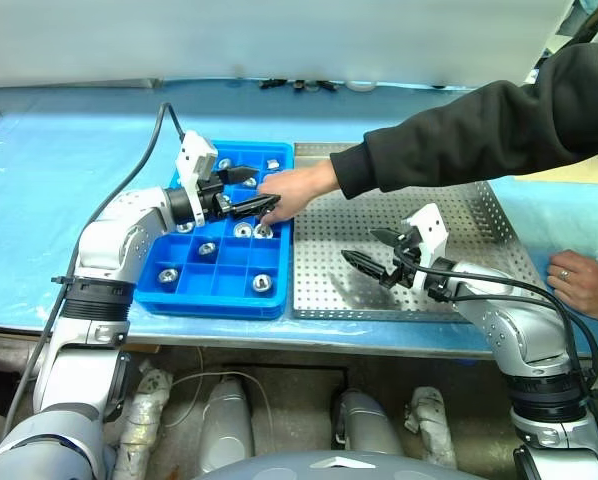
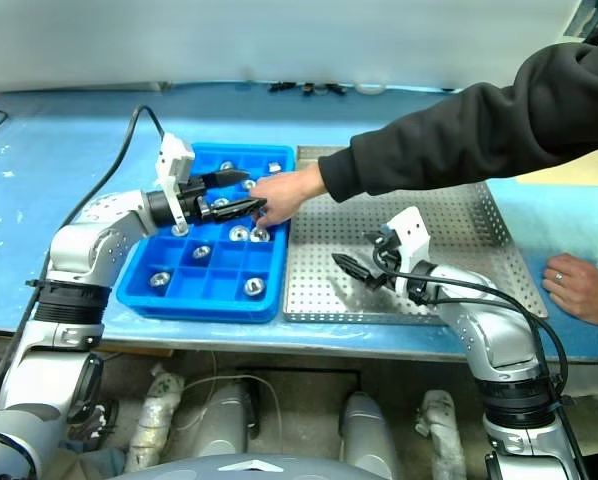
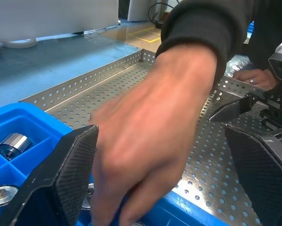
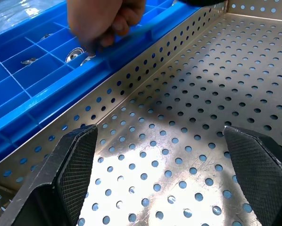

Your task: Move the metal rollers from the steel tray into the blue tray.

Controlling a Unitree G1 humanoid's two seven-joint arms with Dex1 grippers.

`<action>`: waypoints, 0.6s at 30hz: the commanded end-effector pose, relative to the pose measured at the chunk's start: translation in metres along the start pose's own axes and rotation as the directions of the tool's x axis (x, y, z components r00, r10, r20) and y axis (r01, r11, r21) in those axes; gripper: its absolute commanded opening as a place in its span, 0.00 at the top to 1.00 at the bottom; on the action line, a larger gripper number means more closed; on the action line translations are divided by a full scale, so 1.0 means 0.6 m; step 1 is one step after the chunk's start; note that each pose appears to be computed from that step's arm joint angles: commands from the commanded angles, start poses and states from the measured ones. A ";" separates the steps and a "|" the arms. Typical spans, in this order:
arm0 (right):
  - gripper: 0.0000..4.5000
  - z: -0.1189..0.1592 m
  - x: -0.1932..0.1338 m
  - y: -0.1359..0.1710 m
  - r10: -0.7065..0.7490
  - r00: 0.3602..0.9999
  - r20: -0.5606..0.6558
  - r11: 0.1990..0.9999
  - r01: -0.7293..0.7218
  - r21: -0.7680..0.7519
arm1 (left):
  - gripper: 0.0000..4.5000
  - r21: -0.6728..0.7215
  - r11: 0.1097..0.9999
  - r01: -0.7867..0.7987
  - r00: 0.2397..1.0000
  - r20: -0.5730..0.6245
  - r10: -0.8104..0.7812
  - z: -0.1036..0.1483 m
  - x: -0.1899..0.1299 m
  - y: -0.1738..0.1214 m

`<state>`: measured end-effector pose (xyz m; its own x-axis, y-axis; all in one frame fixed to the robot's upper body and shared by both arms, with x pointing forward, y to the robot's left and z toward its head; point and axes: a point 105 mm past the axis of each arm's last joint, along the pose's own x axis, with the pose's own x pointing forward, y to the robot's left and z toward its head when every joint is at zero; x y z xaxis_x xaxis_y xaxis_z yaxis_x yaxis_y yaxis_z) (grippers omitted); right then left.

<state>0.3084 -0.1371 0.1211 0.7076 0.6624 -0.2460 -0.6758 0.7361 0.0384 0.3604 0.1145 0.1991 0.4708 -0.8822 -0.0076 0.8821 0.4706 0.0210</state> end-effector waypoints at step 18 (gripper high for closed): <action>0.00 0.019 -0.007 0.006 0.002 0.999 0.045 1.000 -0.001 -0.023 | 0.00 0.046 0.999 0.006 1.000 0.024 -0.007 0.022 -0.003 -0.002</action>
<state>0.3087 -0.1379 0.1201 0.7138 0.6551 -0.2478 -0.6682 0.7429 0.0391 0.3606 0.1141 0.2004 0.4698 -0.8827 -0.0075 0.8826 0.4695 0.0257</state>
